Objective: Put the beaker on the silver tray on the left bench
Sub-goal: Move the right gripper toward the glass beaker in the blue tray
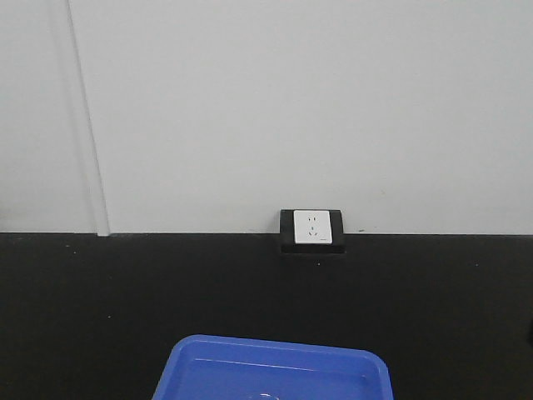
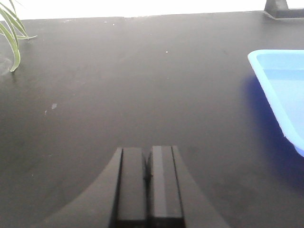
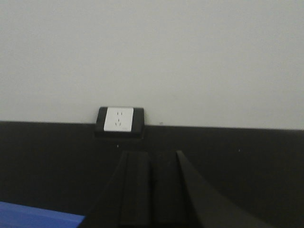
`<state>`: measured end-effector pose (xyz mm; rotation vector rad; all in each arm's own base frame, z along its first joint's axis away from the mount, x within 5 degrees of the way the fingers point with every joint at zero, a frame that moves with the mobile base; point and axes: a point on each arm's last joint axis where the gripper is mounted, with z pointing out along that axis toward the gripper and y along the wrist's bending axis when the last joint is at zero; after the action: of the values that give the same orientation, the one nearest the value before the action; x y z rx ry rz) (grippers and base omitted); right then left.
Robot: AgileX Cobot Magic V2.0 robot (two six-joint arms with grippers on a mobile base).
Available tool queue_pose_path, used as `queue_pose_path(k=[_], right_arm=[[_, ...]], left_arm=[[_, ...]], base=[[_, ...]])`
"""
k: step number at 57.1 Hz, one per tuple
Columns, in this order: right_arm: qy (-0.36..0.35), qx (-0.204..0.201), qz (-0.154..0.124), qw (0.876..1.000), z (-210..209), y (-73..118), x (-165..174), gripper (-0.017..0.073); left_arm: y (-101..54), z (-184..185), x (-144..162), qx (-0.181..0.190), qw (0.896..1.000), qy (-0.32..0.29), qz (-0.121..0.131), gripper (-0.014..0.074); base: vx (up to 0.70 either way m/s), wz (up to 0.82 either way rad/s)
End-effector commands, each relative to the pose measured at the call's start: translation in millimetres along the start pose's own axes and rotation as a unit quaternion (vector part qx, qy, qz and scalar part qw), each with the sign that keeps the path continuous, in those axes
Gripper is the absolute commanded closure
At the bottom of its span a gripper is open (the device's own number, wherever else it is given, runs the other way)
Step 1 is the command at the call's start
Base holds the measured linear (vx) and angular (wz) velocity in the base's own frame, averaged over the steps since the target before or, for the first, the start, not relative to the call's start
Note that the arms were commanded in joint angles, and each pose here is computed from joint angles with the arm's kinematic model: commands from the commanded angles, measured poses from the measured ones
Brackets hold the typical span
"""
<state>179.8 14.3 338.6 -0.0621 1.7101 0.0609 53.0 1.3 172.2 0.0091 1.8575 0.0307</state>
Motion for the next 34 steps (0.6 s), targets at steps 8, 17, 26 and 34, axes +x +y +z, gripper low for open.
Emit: queue_pose_path(k=[8, 17, 26, 34], right_arm=[[-0.039, -0.012, 0.0, 0.999, 31.1, 1.8, -8.2, 0.0559], [-0.026, -0.011, 0.0, 1.0, 35.1, 1.6, -4.2, 0.0502], [-0.023, -0.011, -0.002, 1.0, 35.1, 1.6, -3.7, 0.0353], [-0.023, -0.011, -0.001, 1.0, 35.1, 1.6, -3.8, 0.0115]], left_arm=[[-0.7, 1.8, 1.1, 0.004, 0.999, -0.033, -0.002, 0.0592], [-0.7, 1.8, 1.1, 0.004, 0.999, -0.033, -0.002, 0.0592], [-0.7, 1.8, 1.1, 0.004, 0.999, -0.033, -0.002, 0.0592], [-0.7, 1.8, 1.1, 0.004, 0.999, -0.033, -0.002, 0.0592]], base=[[0.0, 0.0], [0.0, 0.0], [0.0, 0.0], [0.0, 0.0]])
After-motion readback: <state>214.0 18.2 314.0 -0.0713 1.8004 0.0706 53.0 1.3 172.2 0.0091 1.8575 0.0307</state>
